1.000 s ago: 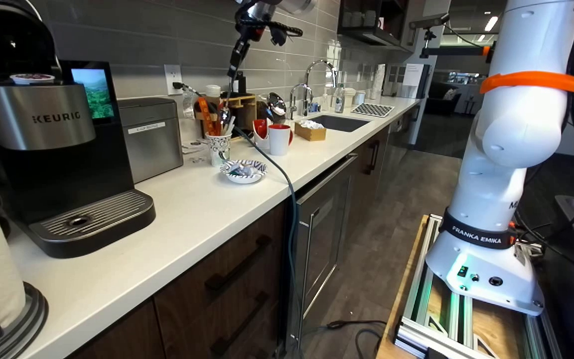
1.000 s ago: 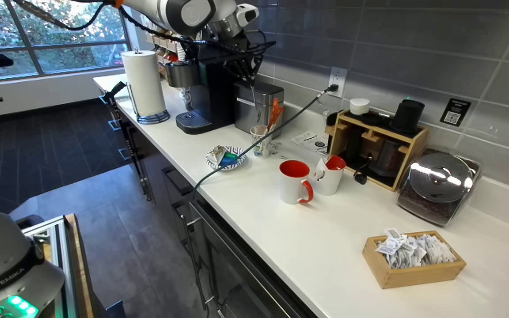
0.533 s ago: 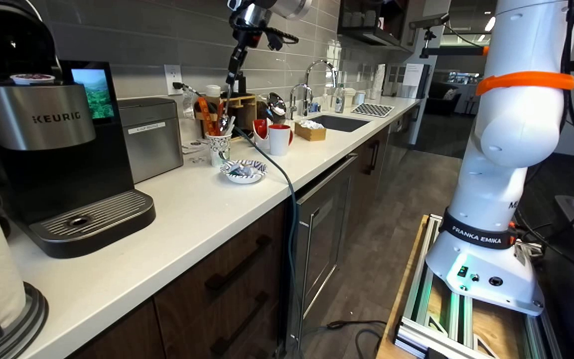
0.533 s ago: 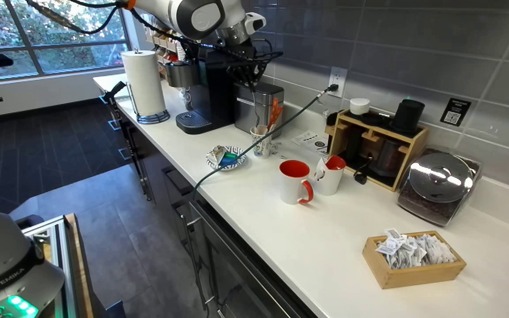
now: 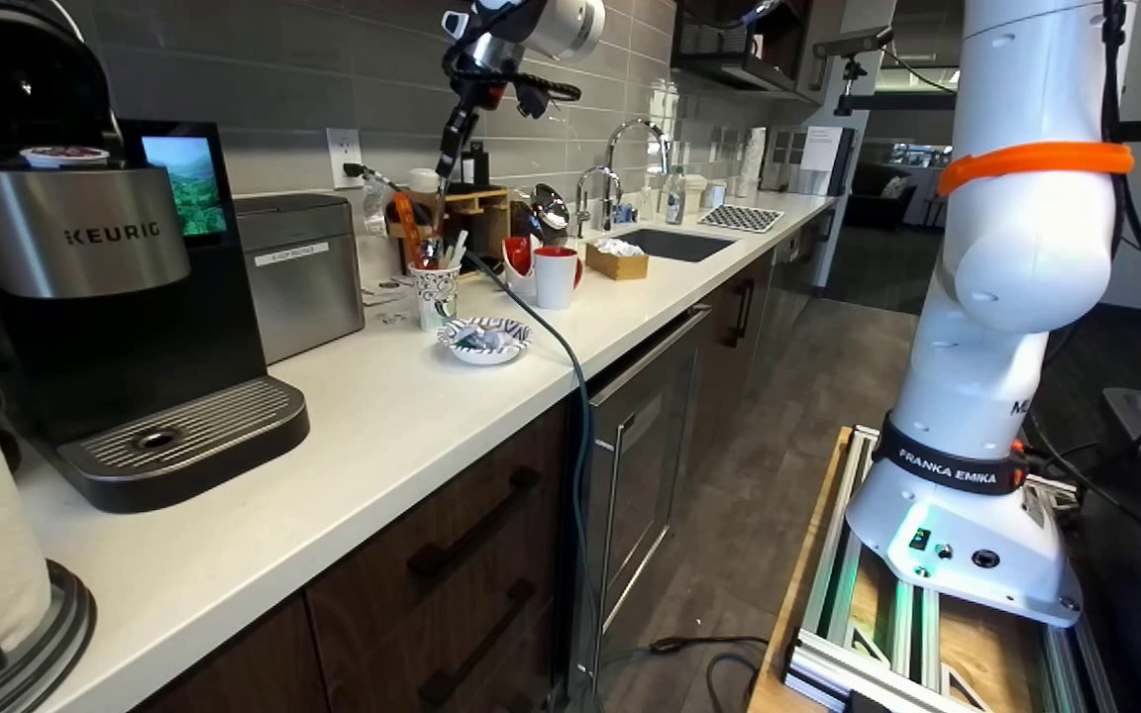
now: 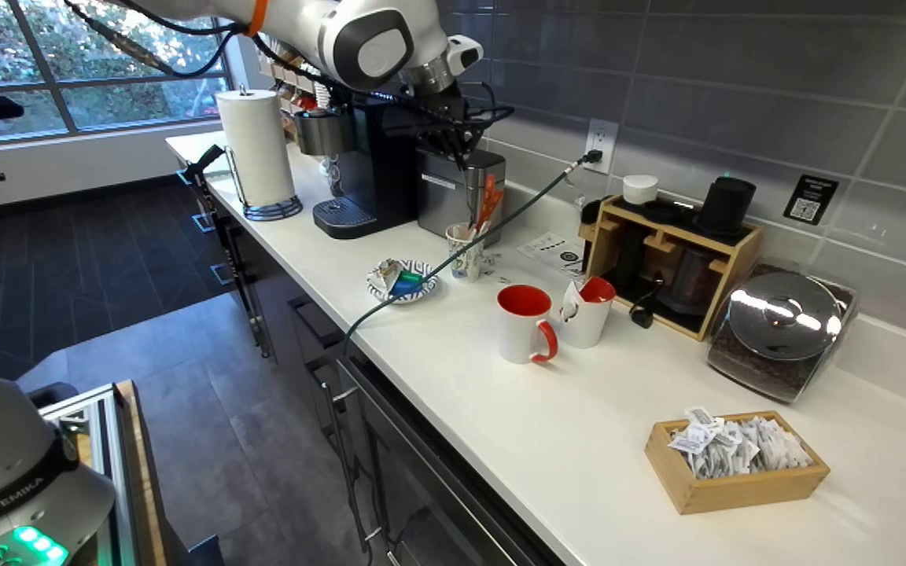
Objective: Remove the silver spoon from the mug and put it in the paper cup
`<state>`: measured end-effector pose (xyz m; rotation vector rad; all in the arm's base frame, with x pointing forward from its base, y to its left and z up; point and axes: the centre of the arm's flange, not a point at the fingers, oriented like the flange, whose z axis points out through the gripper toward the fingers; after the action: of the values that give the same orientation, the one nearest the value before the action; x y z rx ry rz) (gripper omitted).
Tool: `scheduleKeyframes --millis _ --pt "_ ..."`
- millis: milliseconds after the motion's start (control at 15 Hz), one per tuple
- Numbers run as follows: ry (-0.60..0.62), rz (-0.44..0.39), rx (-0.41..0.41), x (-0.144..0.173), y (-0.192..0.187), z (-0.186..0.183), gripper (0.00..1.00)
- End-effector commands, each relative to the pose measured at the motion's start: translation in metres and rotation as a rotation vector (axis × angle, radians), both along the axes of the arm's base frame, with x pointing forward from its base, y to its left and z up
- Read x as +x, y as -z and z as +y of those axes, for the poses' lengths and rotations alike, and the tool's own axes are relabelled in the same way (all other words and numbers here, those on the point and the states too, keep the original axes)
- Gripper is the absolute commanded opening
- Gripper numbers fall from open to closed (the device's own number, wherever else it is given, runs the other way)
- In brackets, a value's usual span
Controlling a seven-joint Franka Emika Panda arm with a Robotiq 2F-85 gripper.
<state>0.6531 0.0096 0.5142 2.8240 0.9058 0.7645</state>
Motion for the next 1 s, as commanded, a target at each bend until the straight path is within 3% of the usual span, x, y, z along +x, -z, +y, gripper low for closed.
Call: scheduleKeyframes --millis 0,600,667,733,933 --pt "0.017 0.015 -0.016 0.016 0.016 0.000 0.01" --pt "0.000 0.102 -0.032 0.021 0.055 0.021 0.01" --pt "0.001 0.109 -0.039 0.021 0.058 0.023 0.29" --pt "0.000 0.115 -0.042 0.021 0.060 0.024 0.29" --pt "0.003 0.118 -0.047 0.020 0.062 0.027 0.50"
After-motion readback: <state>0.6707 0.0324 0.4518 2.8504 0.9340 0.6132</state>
